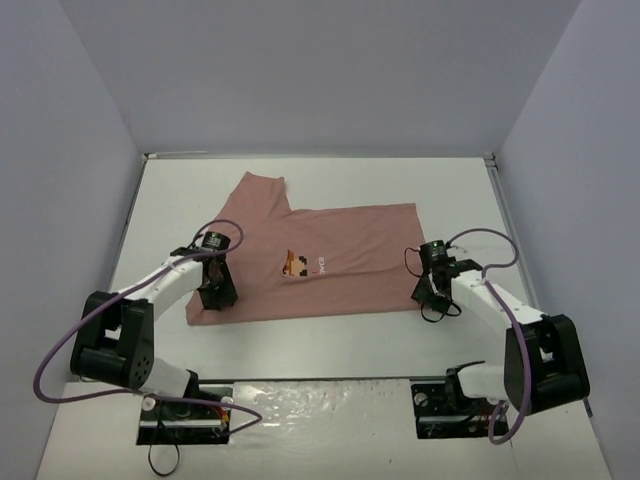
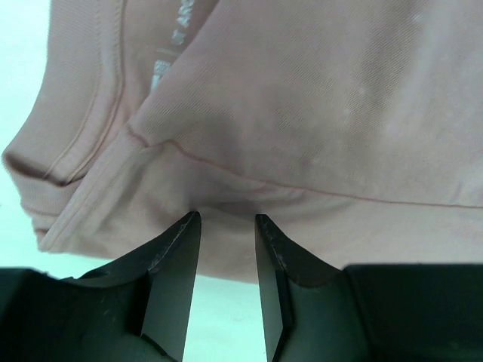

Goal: Fold and stack the t-shirts
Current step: Fold the flattened tshirt in 1/3 of the way, then grap the side of the flattened tshirt furthest away from the robot with both arms, then fold the other side of the tshirt into a rectangle

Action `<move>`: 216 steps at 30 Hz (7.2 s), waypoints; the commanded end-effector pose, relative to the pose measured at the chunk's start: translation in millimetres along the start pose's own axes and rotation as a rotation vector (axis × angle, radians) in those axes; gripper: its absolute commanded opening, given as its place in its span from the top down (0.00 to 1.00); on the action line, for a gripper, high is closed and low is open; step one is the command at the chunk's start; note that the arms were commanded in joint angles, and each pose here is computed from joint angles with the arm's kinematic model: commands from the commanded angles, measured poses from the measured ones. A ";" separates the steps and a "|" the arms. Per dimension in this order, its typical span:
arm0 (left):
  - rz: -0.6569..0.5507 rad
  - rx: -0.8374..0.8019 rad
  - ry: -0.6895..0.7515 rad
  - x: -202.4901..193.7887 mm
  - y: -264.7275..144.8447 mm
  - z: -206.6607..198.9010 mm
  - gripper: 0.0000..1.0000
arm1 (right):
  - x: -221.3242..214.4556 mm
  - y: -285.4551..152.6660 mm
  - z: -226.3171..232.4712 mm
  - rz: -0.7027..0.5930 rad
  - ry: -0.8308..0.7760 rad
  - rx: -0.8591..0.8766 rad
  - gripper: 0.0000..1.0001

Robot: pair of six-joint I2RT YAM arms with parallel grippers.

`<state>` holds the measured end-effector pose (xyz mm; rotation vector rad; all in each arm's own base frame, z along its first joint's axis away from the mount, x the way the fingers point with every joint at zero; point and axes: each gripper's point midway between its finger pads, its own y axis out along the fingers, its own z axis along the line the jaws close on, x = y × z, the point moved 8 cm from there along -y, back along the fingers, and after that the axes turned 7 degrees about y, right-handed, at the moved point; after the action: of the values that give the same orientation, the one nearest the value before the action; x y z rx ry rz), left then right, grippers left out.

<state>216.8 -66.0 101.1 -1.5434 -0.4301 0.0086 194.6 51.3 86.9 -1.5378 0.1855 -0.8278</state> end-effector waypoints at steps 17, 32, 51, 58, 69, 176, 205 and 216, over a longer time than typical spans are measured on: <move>-0.234 -0.069 0.129 170.0 -23.0 -60.3 0.68 | 119.3 2.0 159.1 -0.238 -0.340 0.176 0.58; -0.023 -0.049 0.030 119.8 52.2 -41.0 0.68 | 77.2 66.4 108.6 -0.086 -0.307 0.066 0.58; -0.179 -0.152 0.050 125.0 -41.4 -31.0 0.68 | 93.8 -9.5 95.4 -0.162 -0.238 0.103 0.58; -0.387 -0.192 0.175 231.2 -67.2 -35.5 0.68 | 134.1 -45.8 136.2 -0.249 -0.256 0.259 0.58; -0.440 -0.377 0.345 311.3 -15.5 -77.0 0.67 | 147.1 -43.7 154.4 -0.251 -0.313 0.297 0.58; -0.649 -0.488 0.353 320.3 -97.2 -69.2 1.00 | 217.8 56.6 129.2 -0.227 -0.261 0.089 1.00; -0.592 -0.332 0.221 189.1 -131.7 -25.9 1.00 | 156.6 15.0 103.8 -0.241 -0.213 0.041 1.00; -0.508 -0.318 0.217 128.5 -119.8 -15.6 1.00 | 160.6 15.3 85.1 -0.320 -0.199 -0.097 1.00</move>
<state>321.8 -53.1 249.0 -1.7017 -0.6289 -0.6434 362.8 37.5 113.7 -1.6915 -0.1253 -0.7769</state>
